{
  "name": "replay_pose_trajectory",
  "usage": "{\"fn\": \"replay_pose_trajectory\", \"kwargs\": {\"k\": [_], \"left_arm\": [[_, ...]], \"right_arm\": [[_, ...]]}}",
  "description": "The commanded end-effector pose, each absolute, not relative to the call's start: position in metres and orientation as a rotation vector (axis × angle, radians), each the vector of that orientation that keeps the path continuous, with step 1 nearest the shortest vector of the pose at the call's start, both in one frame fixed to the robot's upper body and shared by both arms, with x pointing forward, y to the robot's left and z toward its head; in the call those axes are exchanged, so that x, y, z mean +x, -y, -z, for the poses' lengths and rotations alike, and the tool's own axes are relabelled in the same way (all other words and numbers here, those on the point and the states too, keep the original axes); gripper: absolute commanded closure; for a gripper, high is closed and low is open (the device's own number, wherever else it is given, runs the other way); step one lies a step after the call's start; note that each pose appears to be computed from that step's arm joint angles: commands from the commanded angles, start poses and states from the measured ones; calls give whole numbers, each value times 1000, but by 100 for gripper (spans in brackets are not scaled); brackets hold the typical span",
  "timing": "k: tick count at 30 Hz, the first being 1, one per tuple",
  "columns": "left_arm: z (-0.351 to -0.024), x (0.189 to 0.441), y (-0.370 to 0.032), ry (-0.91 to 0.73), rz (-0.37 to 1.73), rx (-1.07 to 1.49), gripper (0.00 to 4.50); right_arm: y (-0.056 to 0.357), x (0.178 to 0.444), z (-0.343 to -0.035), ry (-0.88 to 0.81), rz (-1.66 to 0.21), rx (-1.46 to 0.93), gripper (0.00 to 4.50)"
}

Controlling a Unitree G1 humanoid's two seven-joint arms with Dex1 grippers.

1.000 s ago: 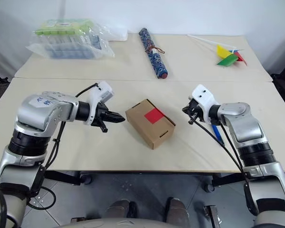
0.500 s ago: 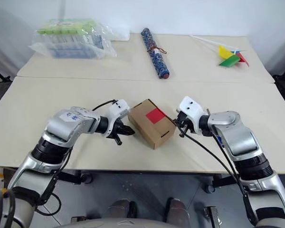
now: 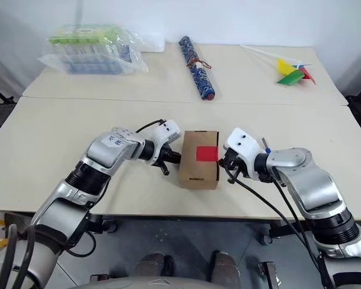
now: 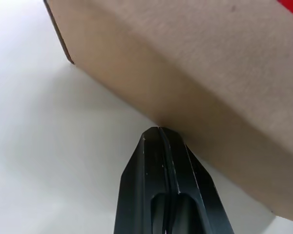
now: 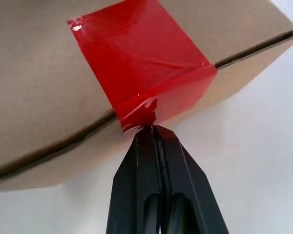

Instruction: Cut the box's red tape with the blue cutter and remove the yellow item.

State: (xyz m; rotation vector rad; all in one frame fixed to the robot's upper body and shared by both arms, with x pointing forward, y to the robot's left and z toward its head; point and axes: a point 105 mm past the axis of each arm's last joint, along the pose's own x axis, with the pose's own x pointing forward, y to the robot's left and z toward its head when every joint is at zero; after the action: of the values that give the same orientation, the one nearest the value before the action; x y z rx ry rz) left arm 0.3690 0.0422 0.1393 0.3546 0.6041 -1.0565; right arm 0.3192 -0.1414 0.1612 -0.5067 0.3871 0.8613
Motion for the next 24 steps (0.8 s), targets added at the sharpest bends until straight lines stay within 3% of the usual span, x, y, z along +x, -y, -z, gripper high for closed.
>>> {"fn": "replay_pose_trajectory", "kwargs": {"k": [1, 18, 24], "left_arm": [[-148, 367, -31, -558, 1109, 382, 450], [-147, 369, -48, -557, 1065, 413, 450], [-154, 373, -63, -545, 1026, 415, 450]], "right_arm": [[143, 321, -172, -334, -829, -526, 446], [143, 318, -156, -376, -852, -572, 446], [163, 330, -151, -383, -762, -664, 446]]}}
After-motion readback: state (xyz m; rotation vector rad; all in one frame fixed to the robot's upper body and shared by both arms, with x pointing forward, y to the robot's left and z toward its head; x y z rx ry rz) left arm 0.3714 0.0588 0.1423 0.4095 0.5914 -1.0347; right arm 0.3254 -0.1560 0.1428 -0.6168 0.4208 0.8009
